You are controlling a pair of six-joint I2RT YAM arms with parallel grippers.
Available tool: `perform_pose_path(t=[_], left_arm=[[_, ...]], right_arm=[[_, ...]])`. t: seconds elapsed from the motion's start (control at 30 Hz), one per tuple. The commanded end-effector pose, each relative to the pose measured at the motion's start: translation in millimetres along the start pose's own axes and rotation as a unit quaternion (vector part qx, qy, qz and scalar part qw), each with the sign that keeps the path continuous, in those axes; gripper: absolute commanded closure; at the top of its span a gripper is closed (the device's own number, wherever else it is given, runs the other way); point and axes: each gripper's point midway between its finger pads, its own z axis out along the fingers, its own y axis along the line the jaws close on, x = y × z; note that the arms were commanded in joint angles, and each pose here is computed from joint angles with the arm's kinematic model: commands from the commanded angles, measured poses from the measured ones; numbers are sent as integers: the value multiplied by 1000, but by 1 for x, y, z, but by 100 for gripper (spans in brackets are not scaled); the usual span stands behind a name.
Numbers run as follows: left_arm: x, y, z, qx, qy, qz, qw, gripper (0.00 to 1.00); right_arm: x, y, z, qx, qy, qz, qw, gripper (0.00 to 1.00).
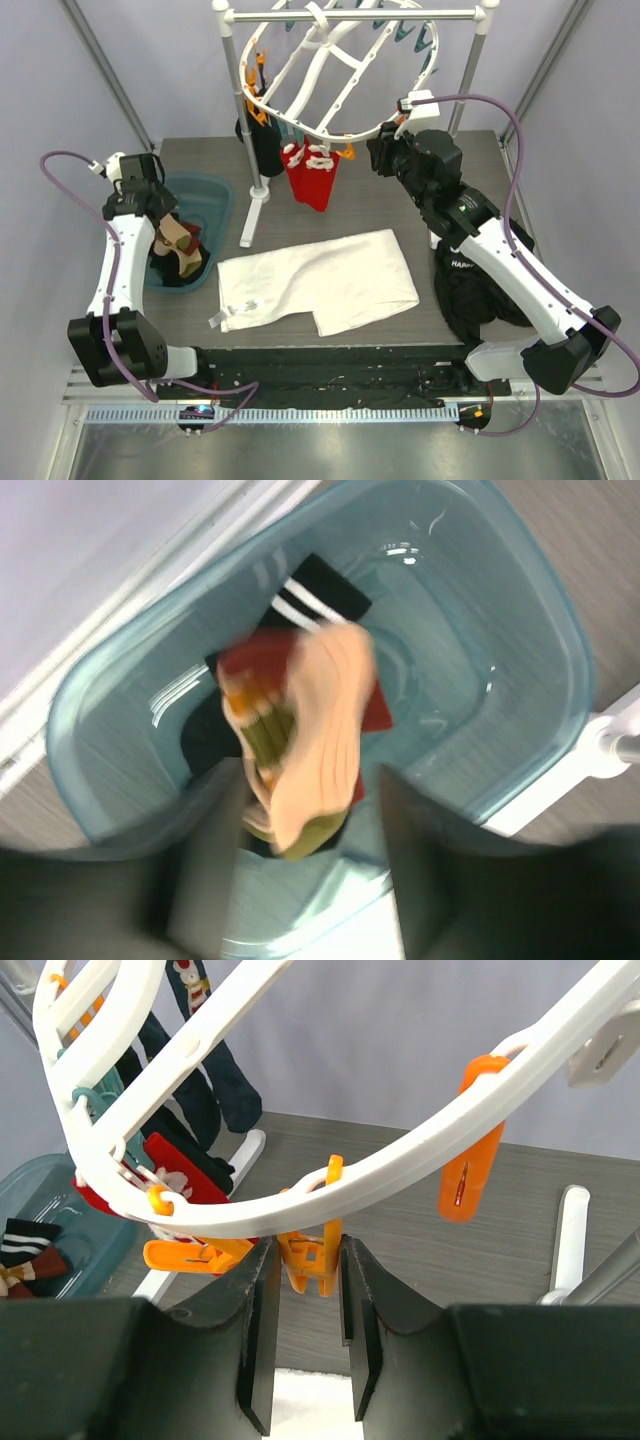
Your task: Remove the socks clipped to the hanger
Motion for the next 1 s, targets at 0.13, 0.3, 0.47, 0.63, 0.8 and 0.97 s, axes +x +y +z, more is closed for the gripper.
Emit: perform_pose_path(t=[0.13,0.3,0.47,0.63,0.8,0.97], left_arm=[[-8,-25,-25,76,18,-1,997,12],[13,-70,-59,230,37,18,972,10],[41,-130,-114,413,52,35,909,10],[74,-175,-170,492,40,107,863,10],[87,-202,-210,556,20,132,820,11],[114,-231,-234,587,1,171,791,10]], right_arm=[[-22,6,0,-19,-31,3,999,62],[-25,5,-3,-20,-34,3,999,57],[-28,2,-5,-12,-38,1,999,56],[-33,7,-10,-26,-42,13,999,56],[-35,7,-14,-31,-45,20,998,56],[-33,15,-16,-51,-42,29,997,56]])
